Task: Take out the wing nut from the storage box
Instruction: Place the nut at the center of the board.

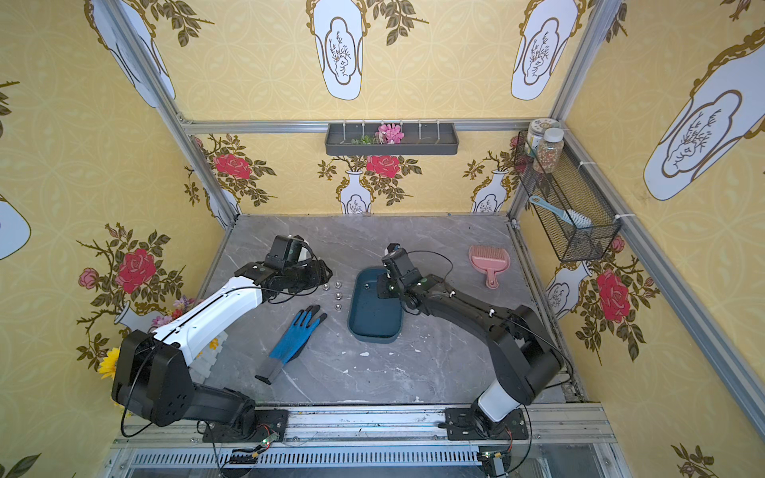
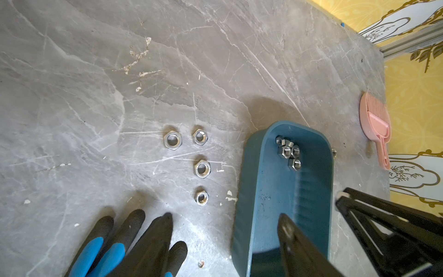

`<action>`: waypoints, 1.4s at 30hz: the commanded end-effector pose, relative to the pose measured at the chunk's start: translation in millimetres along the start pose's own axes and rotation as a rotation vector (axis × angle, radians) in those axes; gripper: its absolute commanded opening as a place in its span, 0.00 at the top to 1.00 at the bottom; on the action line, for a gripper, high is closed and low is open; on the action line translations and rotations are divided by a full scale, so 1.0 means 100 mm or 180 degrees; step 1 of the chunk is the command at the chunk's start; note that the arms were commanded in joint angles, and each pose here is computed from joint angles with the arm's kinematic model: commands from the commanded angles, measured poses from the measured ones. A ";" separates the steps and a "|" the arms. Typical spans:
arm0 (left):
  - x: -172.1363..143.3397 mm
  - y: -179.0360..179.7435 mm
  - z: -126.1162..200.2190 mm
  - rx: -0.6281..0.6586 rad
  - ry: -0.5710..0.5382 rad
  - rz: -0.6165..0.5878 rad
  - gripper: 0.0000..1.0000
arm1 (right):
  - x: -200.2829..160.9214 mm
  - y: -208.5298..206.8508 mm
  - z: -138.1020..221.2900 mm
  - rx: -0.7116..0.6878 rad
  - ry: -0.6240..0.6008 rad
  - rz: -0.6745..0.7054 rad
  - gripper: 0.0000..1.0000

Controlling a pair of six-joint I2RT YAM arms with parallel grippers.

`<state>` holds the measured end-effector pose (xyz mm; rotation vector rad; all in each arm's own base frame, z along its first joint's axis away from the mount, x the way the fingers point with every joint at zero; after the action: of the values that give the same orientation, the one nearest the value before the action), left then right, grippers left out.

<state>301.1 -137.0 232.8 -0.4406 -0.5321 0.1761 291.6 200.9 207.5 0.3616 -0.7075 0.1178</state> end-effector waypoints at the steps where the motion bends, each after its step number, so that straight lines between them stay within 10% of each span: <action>1: 0.00 -0.01 0.00 -0.0050 0.0013 -0.0039 0.29 | -0.07 -0.25 0.15 -0.0400 -0.0075 -0.0239 0.80; 32: -0.02 0.01 -0.11 -0.0041 0.0110 -0.0037 0.29 | -0.58 -1.06 -0.42 -0.1248 0.0585 -0.0746 0.72; 42: -0.03 0.03 -0.15 -0.0003 0.0132 -0.0032 0.28 | -0.58 -1.04 -0.37 -0.1189 0.0547 -0.0782 0.52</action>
<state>305.3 -140.2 221.8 -0.4408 -0.4976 0.1698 293.0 117.3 108.9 0.0588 -0.4686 -0.2011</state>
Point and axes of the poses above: each gripper's point midway between its finger pads, its own z axis back along the fingers, its own y axis along the line the jaws close on, x = y × z, the point moved 10 cm from there along z, back along the fingers, and after that the axes turned 1 degree about z, right-handed, at the moved point
